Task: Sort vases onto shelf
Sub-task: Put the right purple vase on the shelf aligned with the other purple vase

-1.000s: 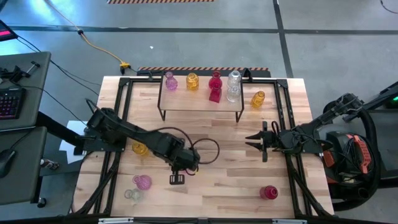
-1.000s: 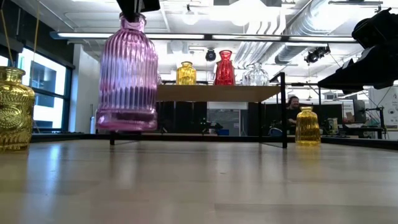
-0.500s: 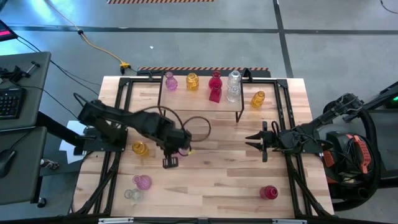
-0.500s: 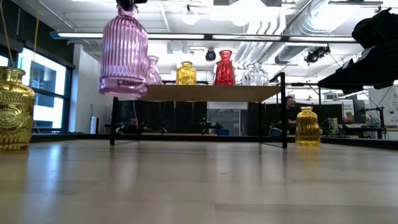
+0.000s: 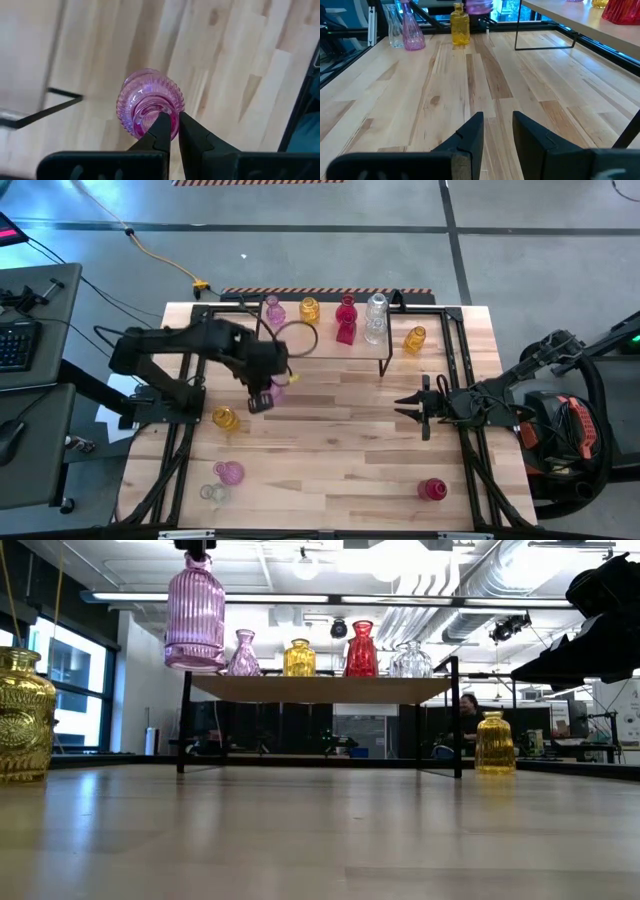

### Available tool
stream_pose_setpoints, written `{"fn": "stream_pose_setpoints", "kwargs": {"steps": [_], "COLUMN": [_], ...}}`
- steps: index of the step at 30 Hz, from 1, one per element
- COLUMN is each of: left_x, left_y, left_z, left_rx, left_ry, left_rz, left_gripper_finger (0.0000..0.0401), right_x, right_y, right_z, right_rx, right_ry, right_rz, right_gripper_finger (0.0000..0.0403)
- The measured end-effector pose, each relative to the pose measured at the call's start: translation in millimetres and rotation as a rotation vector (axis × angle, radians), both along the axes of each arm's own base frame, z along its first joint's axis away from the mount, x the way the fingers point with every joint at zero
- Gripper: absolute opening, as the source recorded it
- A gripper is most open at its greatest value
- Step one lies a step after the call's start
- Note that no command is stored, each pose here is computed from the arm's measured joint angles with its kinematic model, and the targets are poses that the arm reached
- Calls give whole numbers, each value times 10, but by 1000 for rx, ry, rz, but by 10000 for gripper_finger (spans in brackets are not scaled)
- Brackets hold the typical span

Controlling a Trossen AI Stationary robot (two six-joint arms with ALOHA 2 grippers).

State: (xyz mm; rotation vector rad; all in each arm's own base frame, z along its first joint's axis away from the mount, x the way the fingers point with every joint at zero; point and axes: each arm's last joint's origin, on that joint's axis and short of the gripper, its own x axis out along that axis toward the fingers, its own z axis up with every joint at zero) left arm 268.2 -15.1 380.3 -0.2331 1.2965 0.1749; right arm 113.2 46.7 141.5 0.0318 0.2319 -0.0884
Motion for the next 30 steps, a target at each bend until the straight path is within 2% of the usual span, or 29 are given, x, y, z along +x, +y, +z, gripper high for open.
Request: {"fn": "stream_pose_setpoints", "kwargs": {"steps": [6, 16, 22, 30], "left_x": [-129, -209, -215, -198], "left_y": [299, 706, 943, 1172], "left_z": [108, 409, 472, 426], "left_rx": [11, 96, 124, 141], "left_ry": [-19, -94, -107, -75], "left_rz": [75, 88, 122, 128], "left_gripper_finger": [7, 7, 7, 7], "right_x": [0, 0, 0, 0], "right_y": [0, 0, 0, 0], "right_z": [1, 2, -1, -1], "right_rx": [0, 0, 0, 0], "right_ry": [0, -1, 1, 1], "right_rz": [0, 0, 1, 0], "right_gripper_finger": [87, 87, 87, 87]}}
